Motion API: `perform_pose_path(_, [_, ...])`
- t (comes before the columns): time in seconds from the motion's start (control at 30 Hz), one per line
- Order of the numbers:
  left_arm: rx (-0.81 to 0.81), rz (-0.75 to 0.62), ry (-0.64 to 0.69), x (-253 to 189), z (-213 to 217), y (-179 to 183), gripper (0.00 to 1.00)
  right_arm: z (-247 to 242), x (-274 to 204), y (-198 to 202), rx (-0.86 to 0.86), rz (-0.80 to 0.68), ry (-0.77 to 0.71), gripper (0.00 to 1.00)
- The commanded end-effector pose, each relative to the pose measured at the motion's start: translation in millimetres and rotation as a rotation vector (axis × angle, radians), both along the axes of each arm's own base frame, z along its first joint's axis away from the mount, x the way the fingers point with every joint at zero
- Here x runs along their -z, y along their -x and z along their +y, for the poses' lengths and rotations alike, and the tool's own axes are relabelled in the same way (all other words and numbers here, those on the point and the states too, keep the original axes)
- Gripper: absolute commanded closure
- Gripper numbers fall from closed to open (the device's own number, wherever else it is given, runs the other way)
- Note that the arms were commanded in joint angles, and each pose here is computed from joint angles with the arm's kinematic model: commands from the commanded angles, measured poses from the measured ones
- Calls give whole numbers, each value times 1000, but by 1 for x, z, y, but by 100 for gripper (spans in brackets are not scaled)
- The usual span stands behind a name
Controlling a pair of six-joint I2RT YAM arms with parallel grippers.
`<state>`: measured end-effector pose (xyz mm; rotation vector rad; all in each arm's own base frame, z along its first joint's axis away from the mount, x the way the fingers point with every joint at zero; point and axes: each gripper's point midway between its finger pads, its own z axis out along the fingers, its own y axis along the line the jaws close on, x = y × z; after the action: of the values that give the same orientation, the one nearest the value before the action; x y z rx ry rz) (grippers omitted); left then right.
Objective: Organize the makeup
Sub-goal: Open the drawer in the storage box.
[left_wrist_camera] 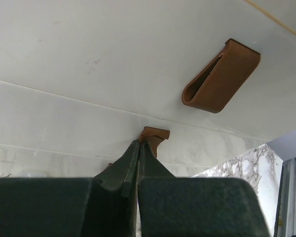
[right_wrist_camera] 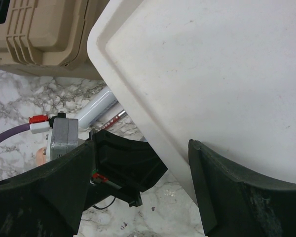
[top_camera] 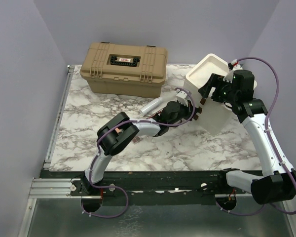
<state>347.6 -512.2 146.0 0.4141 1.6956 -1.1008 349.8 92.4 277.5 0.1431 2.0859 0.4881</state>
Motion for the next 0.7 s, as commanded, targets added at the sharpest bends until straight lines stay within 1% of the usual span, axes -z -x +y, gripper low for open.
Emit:
perform_pose_path(0.0, [66, 25, 73, -12, -10, 15, 100, 12, 15, 18, -44, 80, -41, 19])
perform_pose_path(0.07, [83, 43, 87, -14, -15, 16, 100, 11, 16, 17, -37, 80, -39, 18])
perform_pose_path(0.1, [85, 49, 90, -14, -16, 17, 97, 9, 16, 16, -30, 81, -36, 18])
perform_pose_path(0.13, [79, 52, 89, -13, -15, 16, 89, 9, 16, 16, -27, 82, -32, 18])
perform_pose_path(0.2, [58, 50, 74, -9, -10, 14, 80, 7, 15, 17, -21, 83, -22, 17])
perform_pose_path(0.27, [35, 46, 59, -5, -5, 12, 66, 5, 15, 17, -15, 83, -16, 17])
perform_pose_path(0.3, [30, 45, 55, -4, -4, 11, 62, 6, 15, 18, -15, 82, -19, 17])
perform_pose_path(0.37, [30, 45, 48, -1, -4, 11, 57, 7, 16, 18, -17, 84, -26, 17])
perform_pose_path(0.47, [13, 54, 31, 5, -4, 8, 56, 11, 16, 17, -29, 87, -49, 17])
perform_pose_path(0.57, [-14, 38, 27, 2, -2, 7, 58, 15, 18, 18, -42, 99, -74, 17])
perform_pose_path(0.67, [-4, 32, 19, -2, -8, 4, 65, 19, 21, 20, -44, 109, -102, 17])
